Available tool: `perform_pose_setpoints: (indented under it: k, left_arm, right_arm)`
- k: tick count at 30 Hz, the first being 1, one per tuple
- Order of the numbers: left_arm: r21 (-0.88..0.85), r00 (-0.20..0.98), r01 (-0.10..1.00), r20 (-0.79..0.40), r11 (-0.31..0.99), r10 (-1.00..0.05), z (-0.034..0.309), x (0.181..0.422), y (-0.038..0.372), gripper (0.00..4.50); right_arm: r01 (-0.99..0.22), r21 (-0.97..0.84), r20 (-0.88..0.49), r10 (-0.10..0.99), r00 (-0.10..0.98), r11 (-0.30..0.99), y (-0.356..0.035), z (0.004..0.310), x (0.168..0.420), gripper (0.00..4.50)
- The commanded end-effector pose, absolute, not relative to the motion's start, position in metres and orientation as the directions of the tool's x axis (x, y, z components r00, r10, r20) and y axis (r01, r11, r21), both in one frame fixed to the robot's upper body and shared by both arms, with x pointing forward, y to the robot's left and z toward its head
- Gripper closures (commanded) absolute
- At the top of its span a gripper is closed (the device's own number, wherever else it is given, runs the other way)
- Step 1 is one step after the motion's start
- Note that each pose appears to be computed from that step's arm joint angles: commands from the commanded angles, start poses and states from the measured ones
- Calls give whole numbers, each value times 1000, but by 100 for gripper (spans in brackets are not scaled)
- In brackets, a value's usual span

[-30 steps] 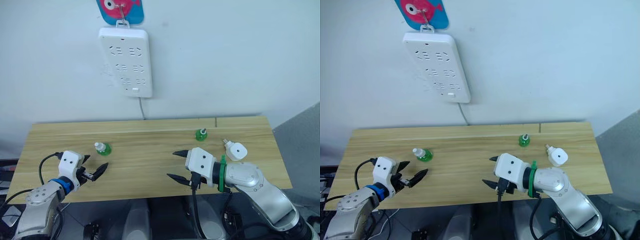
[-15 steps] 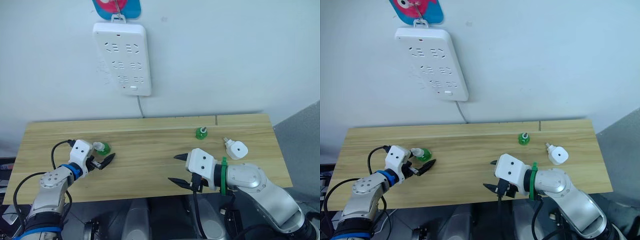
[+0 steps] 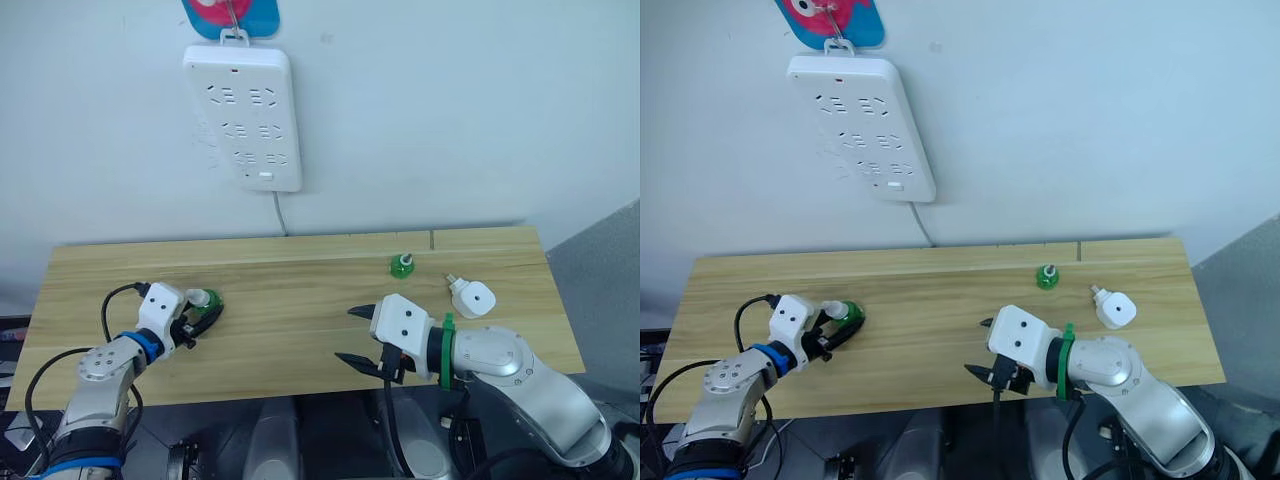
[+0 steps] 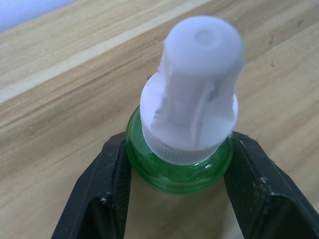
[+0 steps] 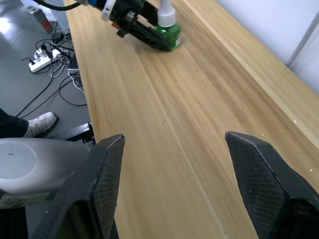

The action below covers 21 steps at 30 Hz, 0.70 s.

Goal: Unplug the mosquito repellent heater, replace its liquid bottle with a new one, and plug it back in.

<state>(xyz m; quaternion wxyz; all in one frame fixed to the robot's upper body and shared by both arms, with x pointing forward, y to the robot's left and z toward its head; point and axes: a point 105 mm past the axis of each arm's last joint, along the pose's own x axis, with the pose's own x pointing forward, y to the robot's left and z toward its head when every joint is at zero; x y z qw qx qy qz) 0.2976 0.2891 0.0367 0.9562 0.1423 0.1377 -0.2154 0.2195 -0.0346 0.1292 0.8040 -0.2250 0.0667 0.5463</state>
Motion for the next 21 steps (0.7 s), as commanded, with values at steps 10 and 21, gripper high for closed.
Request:
perform_pose_setpoints:
  k: [10,21]
  left_arm:
    - [212,625,780,-262,588,-735,101,286,197,227]
    - [166,285,956,-356,240,-890,133,274,135,227]
  right_arm:
    - [-922,-276,-273,898,345,270,-43,156,219,114]
    - [-965,-141,-242,937,252,223,-52,182,229,3]
